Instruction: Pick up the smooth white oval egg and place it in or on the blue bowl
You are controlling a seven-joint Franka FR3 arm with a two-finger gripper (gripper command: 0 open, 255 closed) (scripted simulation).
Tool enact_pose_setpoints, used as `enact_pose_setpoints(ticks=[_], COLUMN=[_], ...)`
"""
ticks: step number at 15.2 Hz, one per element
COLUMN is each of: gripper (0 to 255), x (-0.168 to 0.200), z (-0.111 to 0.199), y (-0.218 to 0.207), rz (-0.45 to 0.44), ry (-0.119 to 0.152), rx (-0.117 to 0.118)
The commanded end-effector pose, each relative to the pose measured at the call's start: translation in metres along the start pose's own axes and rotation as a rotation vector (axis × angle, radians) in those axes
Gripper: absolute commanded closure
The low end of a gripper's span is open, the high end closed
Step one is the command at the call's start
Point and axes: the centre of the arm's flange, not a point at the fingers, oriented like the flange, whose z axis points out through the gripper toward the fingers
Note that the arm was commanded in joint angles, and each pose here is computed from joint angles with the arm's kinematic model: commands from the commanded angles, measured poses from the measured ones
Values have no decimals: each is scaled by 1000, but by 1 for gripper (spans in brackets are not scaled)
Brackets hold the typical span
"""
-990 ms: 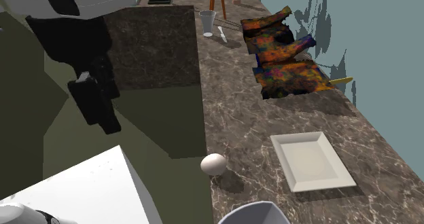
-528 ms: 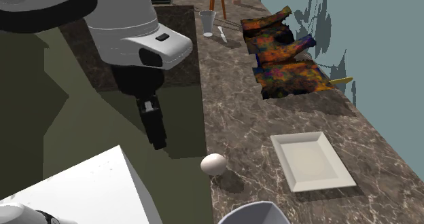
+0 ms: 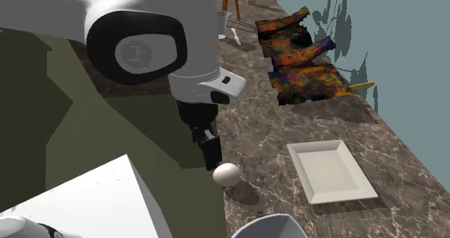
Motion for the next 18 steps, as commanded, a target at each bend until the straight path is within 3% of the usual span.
enact_pose_setpoints(ticks=[1,6,14,18], gripper=[0,0,0,0], x=[18,61,63,63], z=[22,73,114,114], y=[-2,-6,-5,-5], rz=[-9,-31,-32,-32], ry=[-4,-15,-15,-15], rx=[-10,-34,-35,-35])
